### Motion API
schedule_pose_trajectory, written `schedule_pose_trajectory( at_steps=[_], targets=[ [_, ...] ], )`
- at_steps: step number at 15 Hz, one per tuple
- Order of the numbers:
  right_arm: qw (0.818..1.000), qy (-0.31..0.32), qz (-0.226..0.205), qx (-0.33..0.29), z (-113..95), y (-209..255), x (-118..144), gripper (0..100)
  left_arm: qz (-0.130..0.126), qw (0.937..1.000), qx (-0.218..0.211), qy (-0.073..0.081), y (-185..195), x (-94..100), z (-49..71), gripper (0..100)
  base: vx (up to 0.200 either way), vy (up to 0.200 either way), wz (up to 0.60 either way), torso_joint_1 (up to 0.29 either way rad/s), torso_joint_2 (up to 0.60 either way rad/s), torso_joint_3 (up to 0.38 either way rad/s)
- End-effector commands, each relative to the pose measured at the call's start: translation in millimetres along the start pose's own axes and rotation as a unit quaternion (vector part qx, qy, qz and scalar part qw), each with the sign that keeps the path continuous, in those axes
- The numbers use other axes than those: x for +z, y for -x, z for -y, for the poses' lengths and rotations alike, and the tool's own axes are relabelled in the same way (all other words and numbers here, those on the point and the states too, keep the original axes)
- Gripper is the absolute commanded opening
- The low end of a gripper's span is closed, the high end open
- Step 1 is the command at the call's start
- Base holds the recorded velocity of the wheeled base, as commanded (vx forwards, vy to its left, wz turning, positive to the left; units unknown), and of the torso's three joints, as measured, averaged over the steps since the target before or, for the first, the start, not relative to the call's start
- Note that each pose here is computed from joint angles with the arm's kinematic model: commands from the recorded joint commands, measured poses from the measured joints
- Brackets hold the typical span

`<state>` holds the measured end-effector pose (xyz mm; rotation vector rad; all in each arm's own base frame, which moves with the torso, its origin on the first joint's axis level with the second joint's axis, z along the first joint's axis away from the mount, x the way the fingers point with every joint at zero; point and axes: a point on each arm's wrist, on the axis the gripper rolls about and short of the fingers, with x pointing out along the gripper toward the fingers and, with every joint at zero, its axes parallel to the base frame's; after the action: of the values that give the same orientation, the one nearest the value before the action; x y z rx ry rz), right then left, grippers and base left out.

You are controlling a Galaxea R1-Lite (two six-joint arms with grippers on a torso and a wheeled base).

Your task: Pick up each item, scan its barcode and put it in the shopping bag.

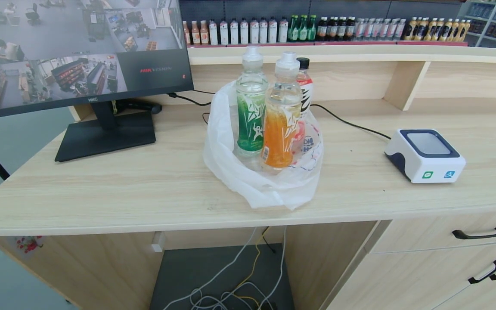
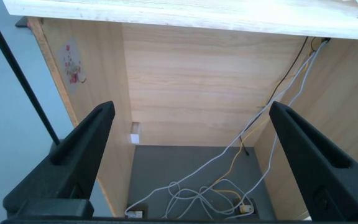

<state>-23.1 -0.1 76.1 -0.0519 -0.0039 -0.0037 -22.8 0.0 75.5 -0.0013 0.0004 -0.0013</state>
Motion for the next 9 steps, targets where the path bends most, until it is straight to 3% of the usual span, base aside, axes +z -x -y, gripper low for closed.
schedule_pose_trajectory(
  at_steps=[1, 7, 9],
  targets=[
    [1.000, -0.012, -0.001, 0.000, 0.1, -0.3, 0.0, 100, 0.000, 1.0000, 0.000, -0.001, 0.0, 0.0, 0.0, 100, 0.000, 0.000, 0.00, 0.000, 0.00, 0.000],
    [1.000, -0.027, 0.000, 0.000, 0.1, -0.3, 0.3, 100, 0.000, 1.0000, 0.001, 0.001, 0.0, 0.0, 0.0, 100, 0.000, 0.000, 0.00, 0.000, 0.00, 0.000],
    [1.000, -0.027, 0.000, 0.000, 0.1, -0.4, -0.1, 100, 0.000, 1.0000, 0.001, 0.001, 0.0, 0.0, 0.0, 100, 0.000, -0.200, 0.00, 0.002, 0.00, 0.005]
  ],
)
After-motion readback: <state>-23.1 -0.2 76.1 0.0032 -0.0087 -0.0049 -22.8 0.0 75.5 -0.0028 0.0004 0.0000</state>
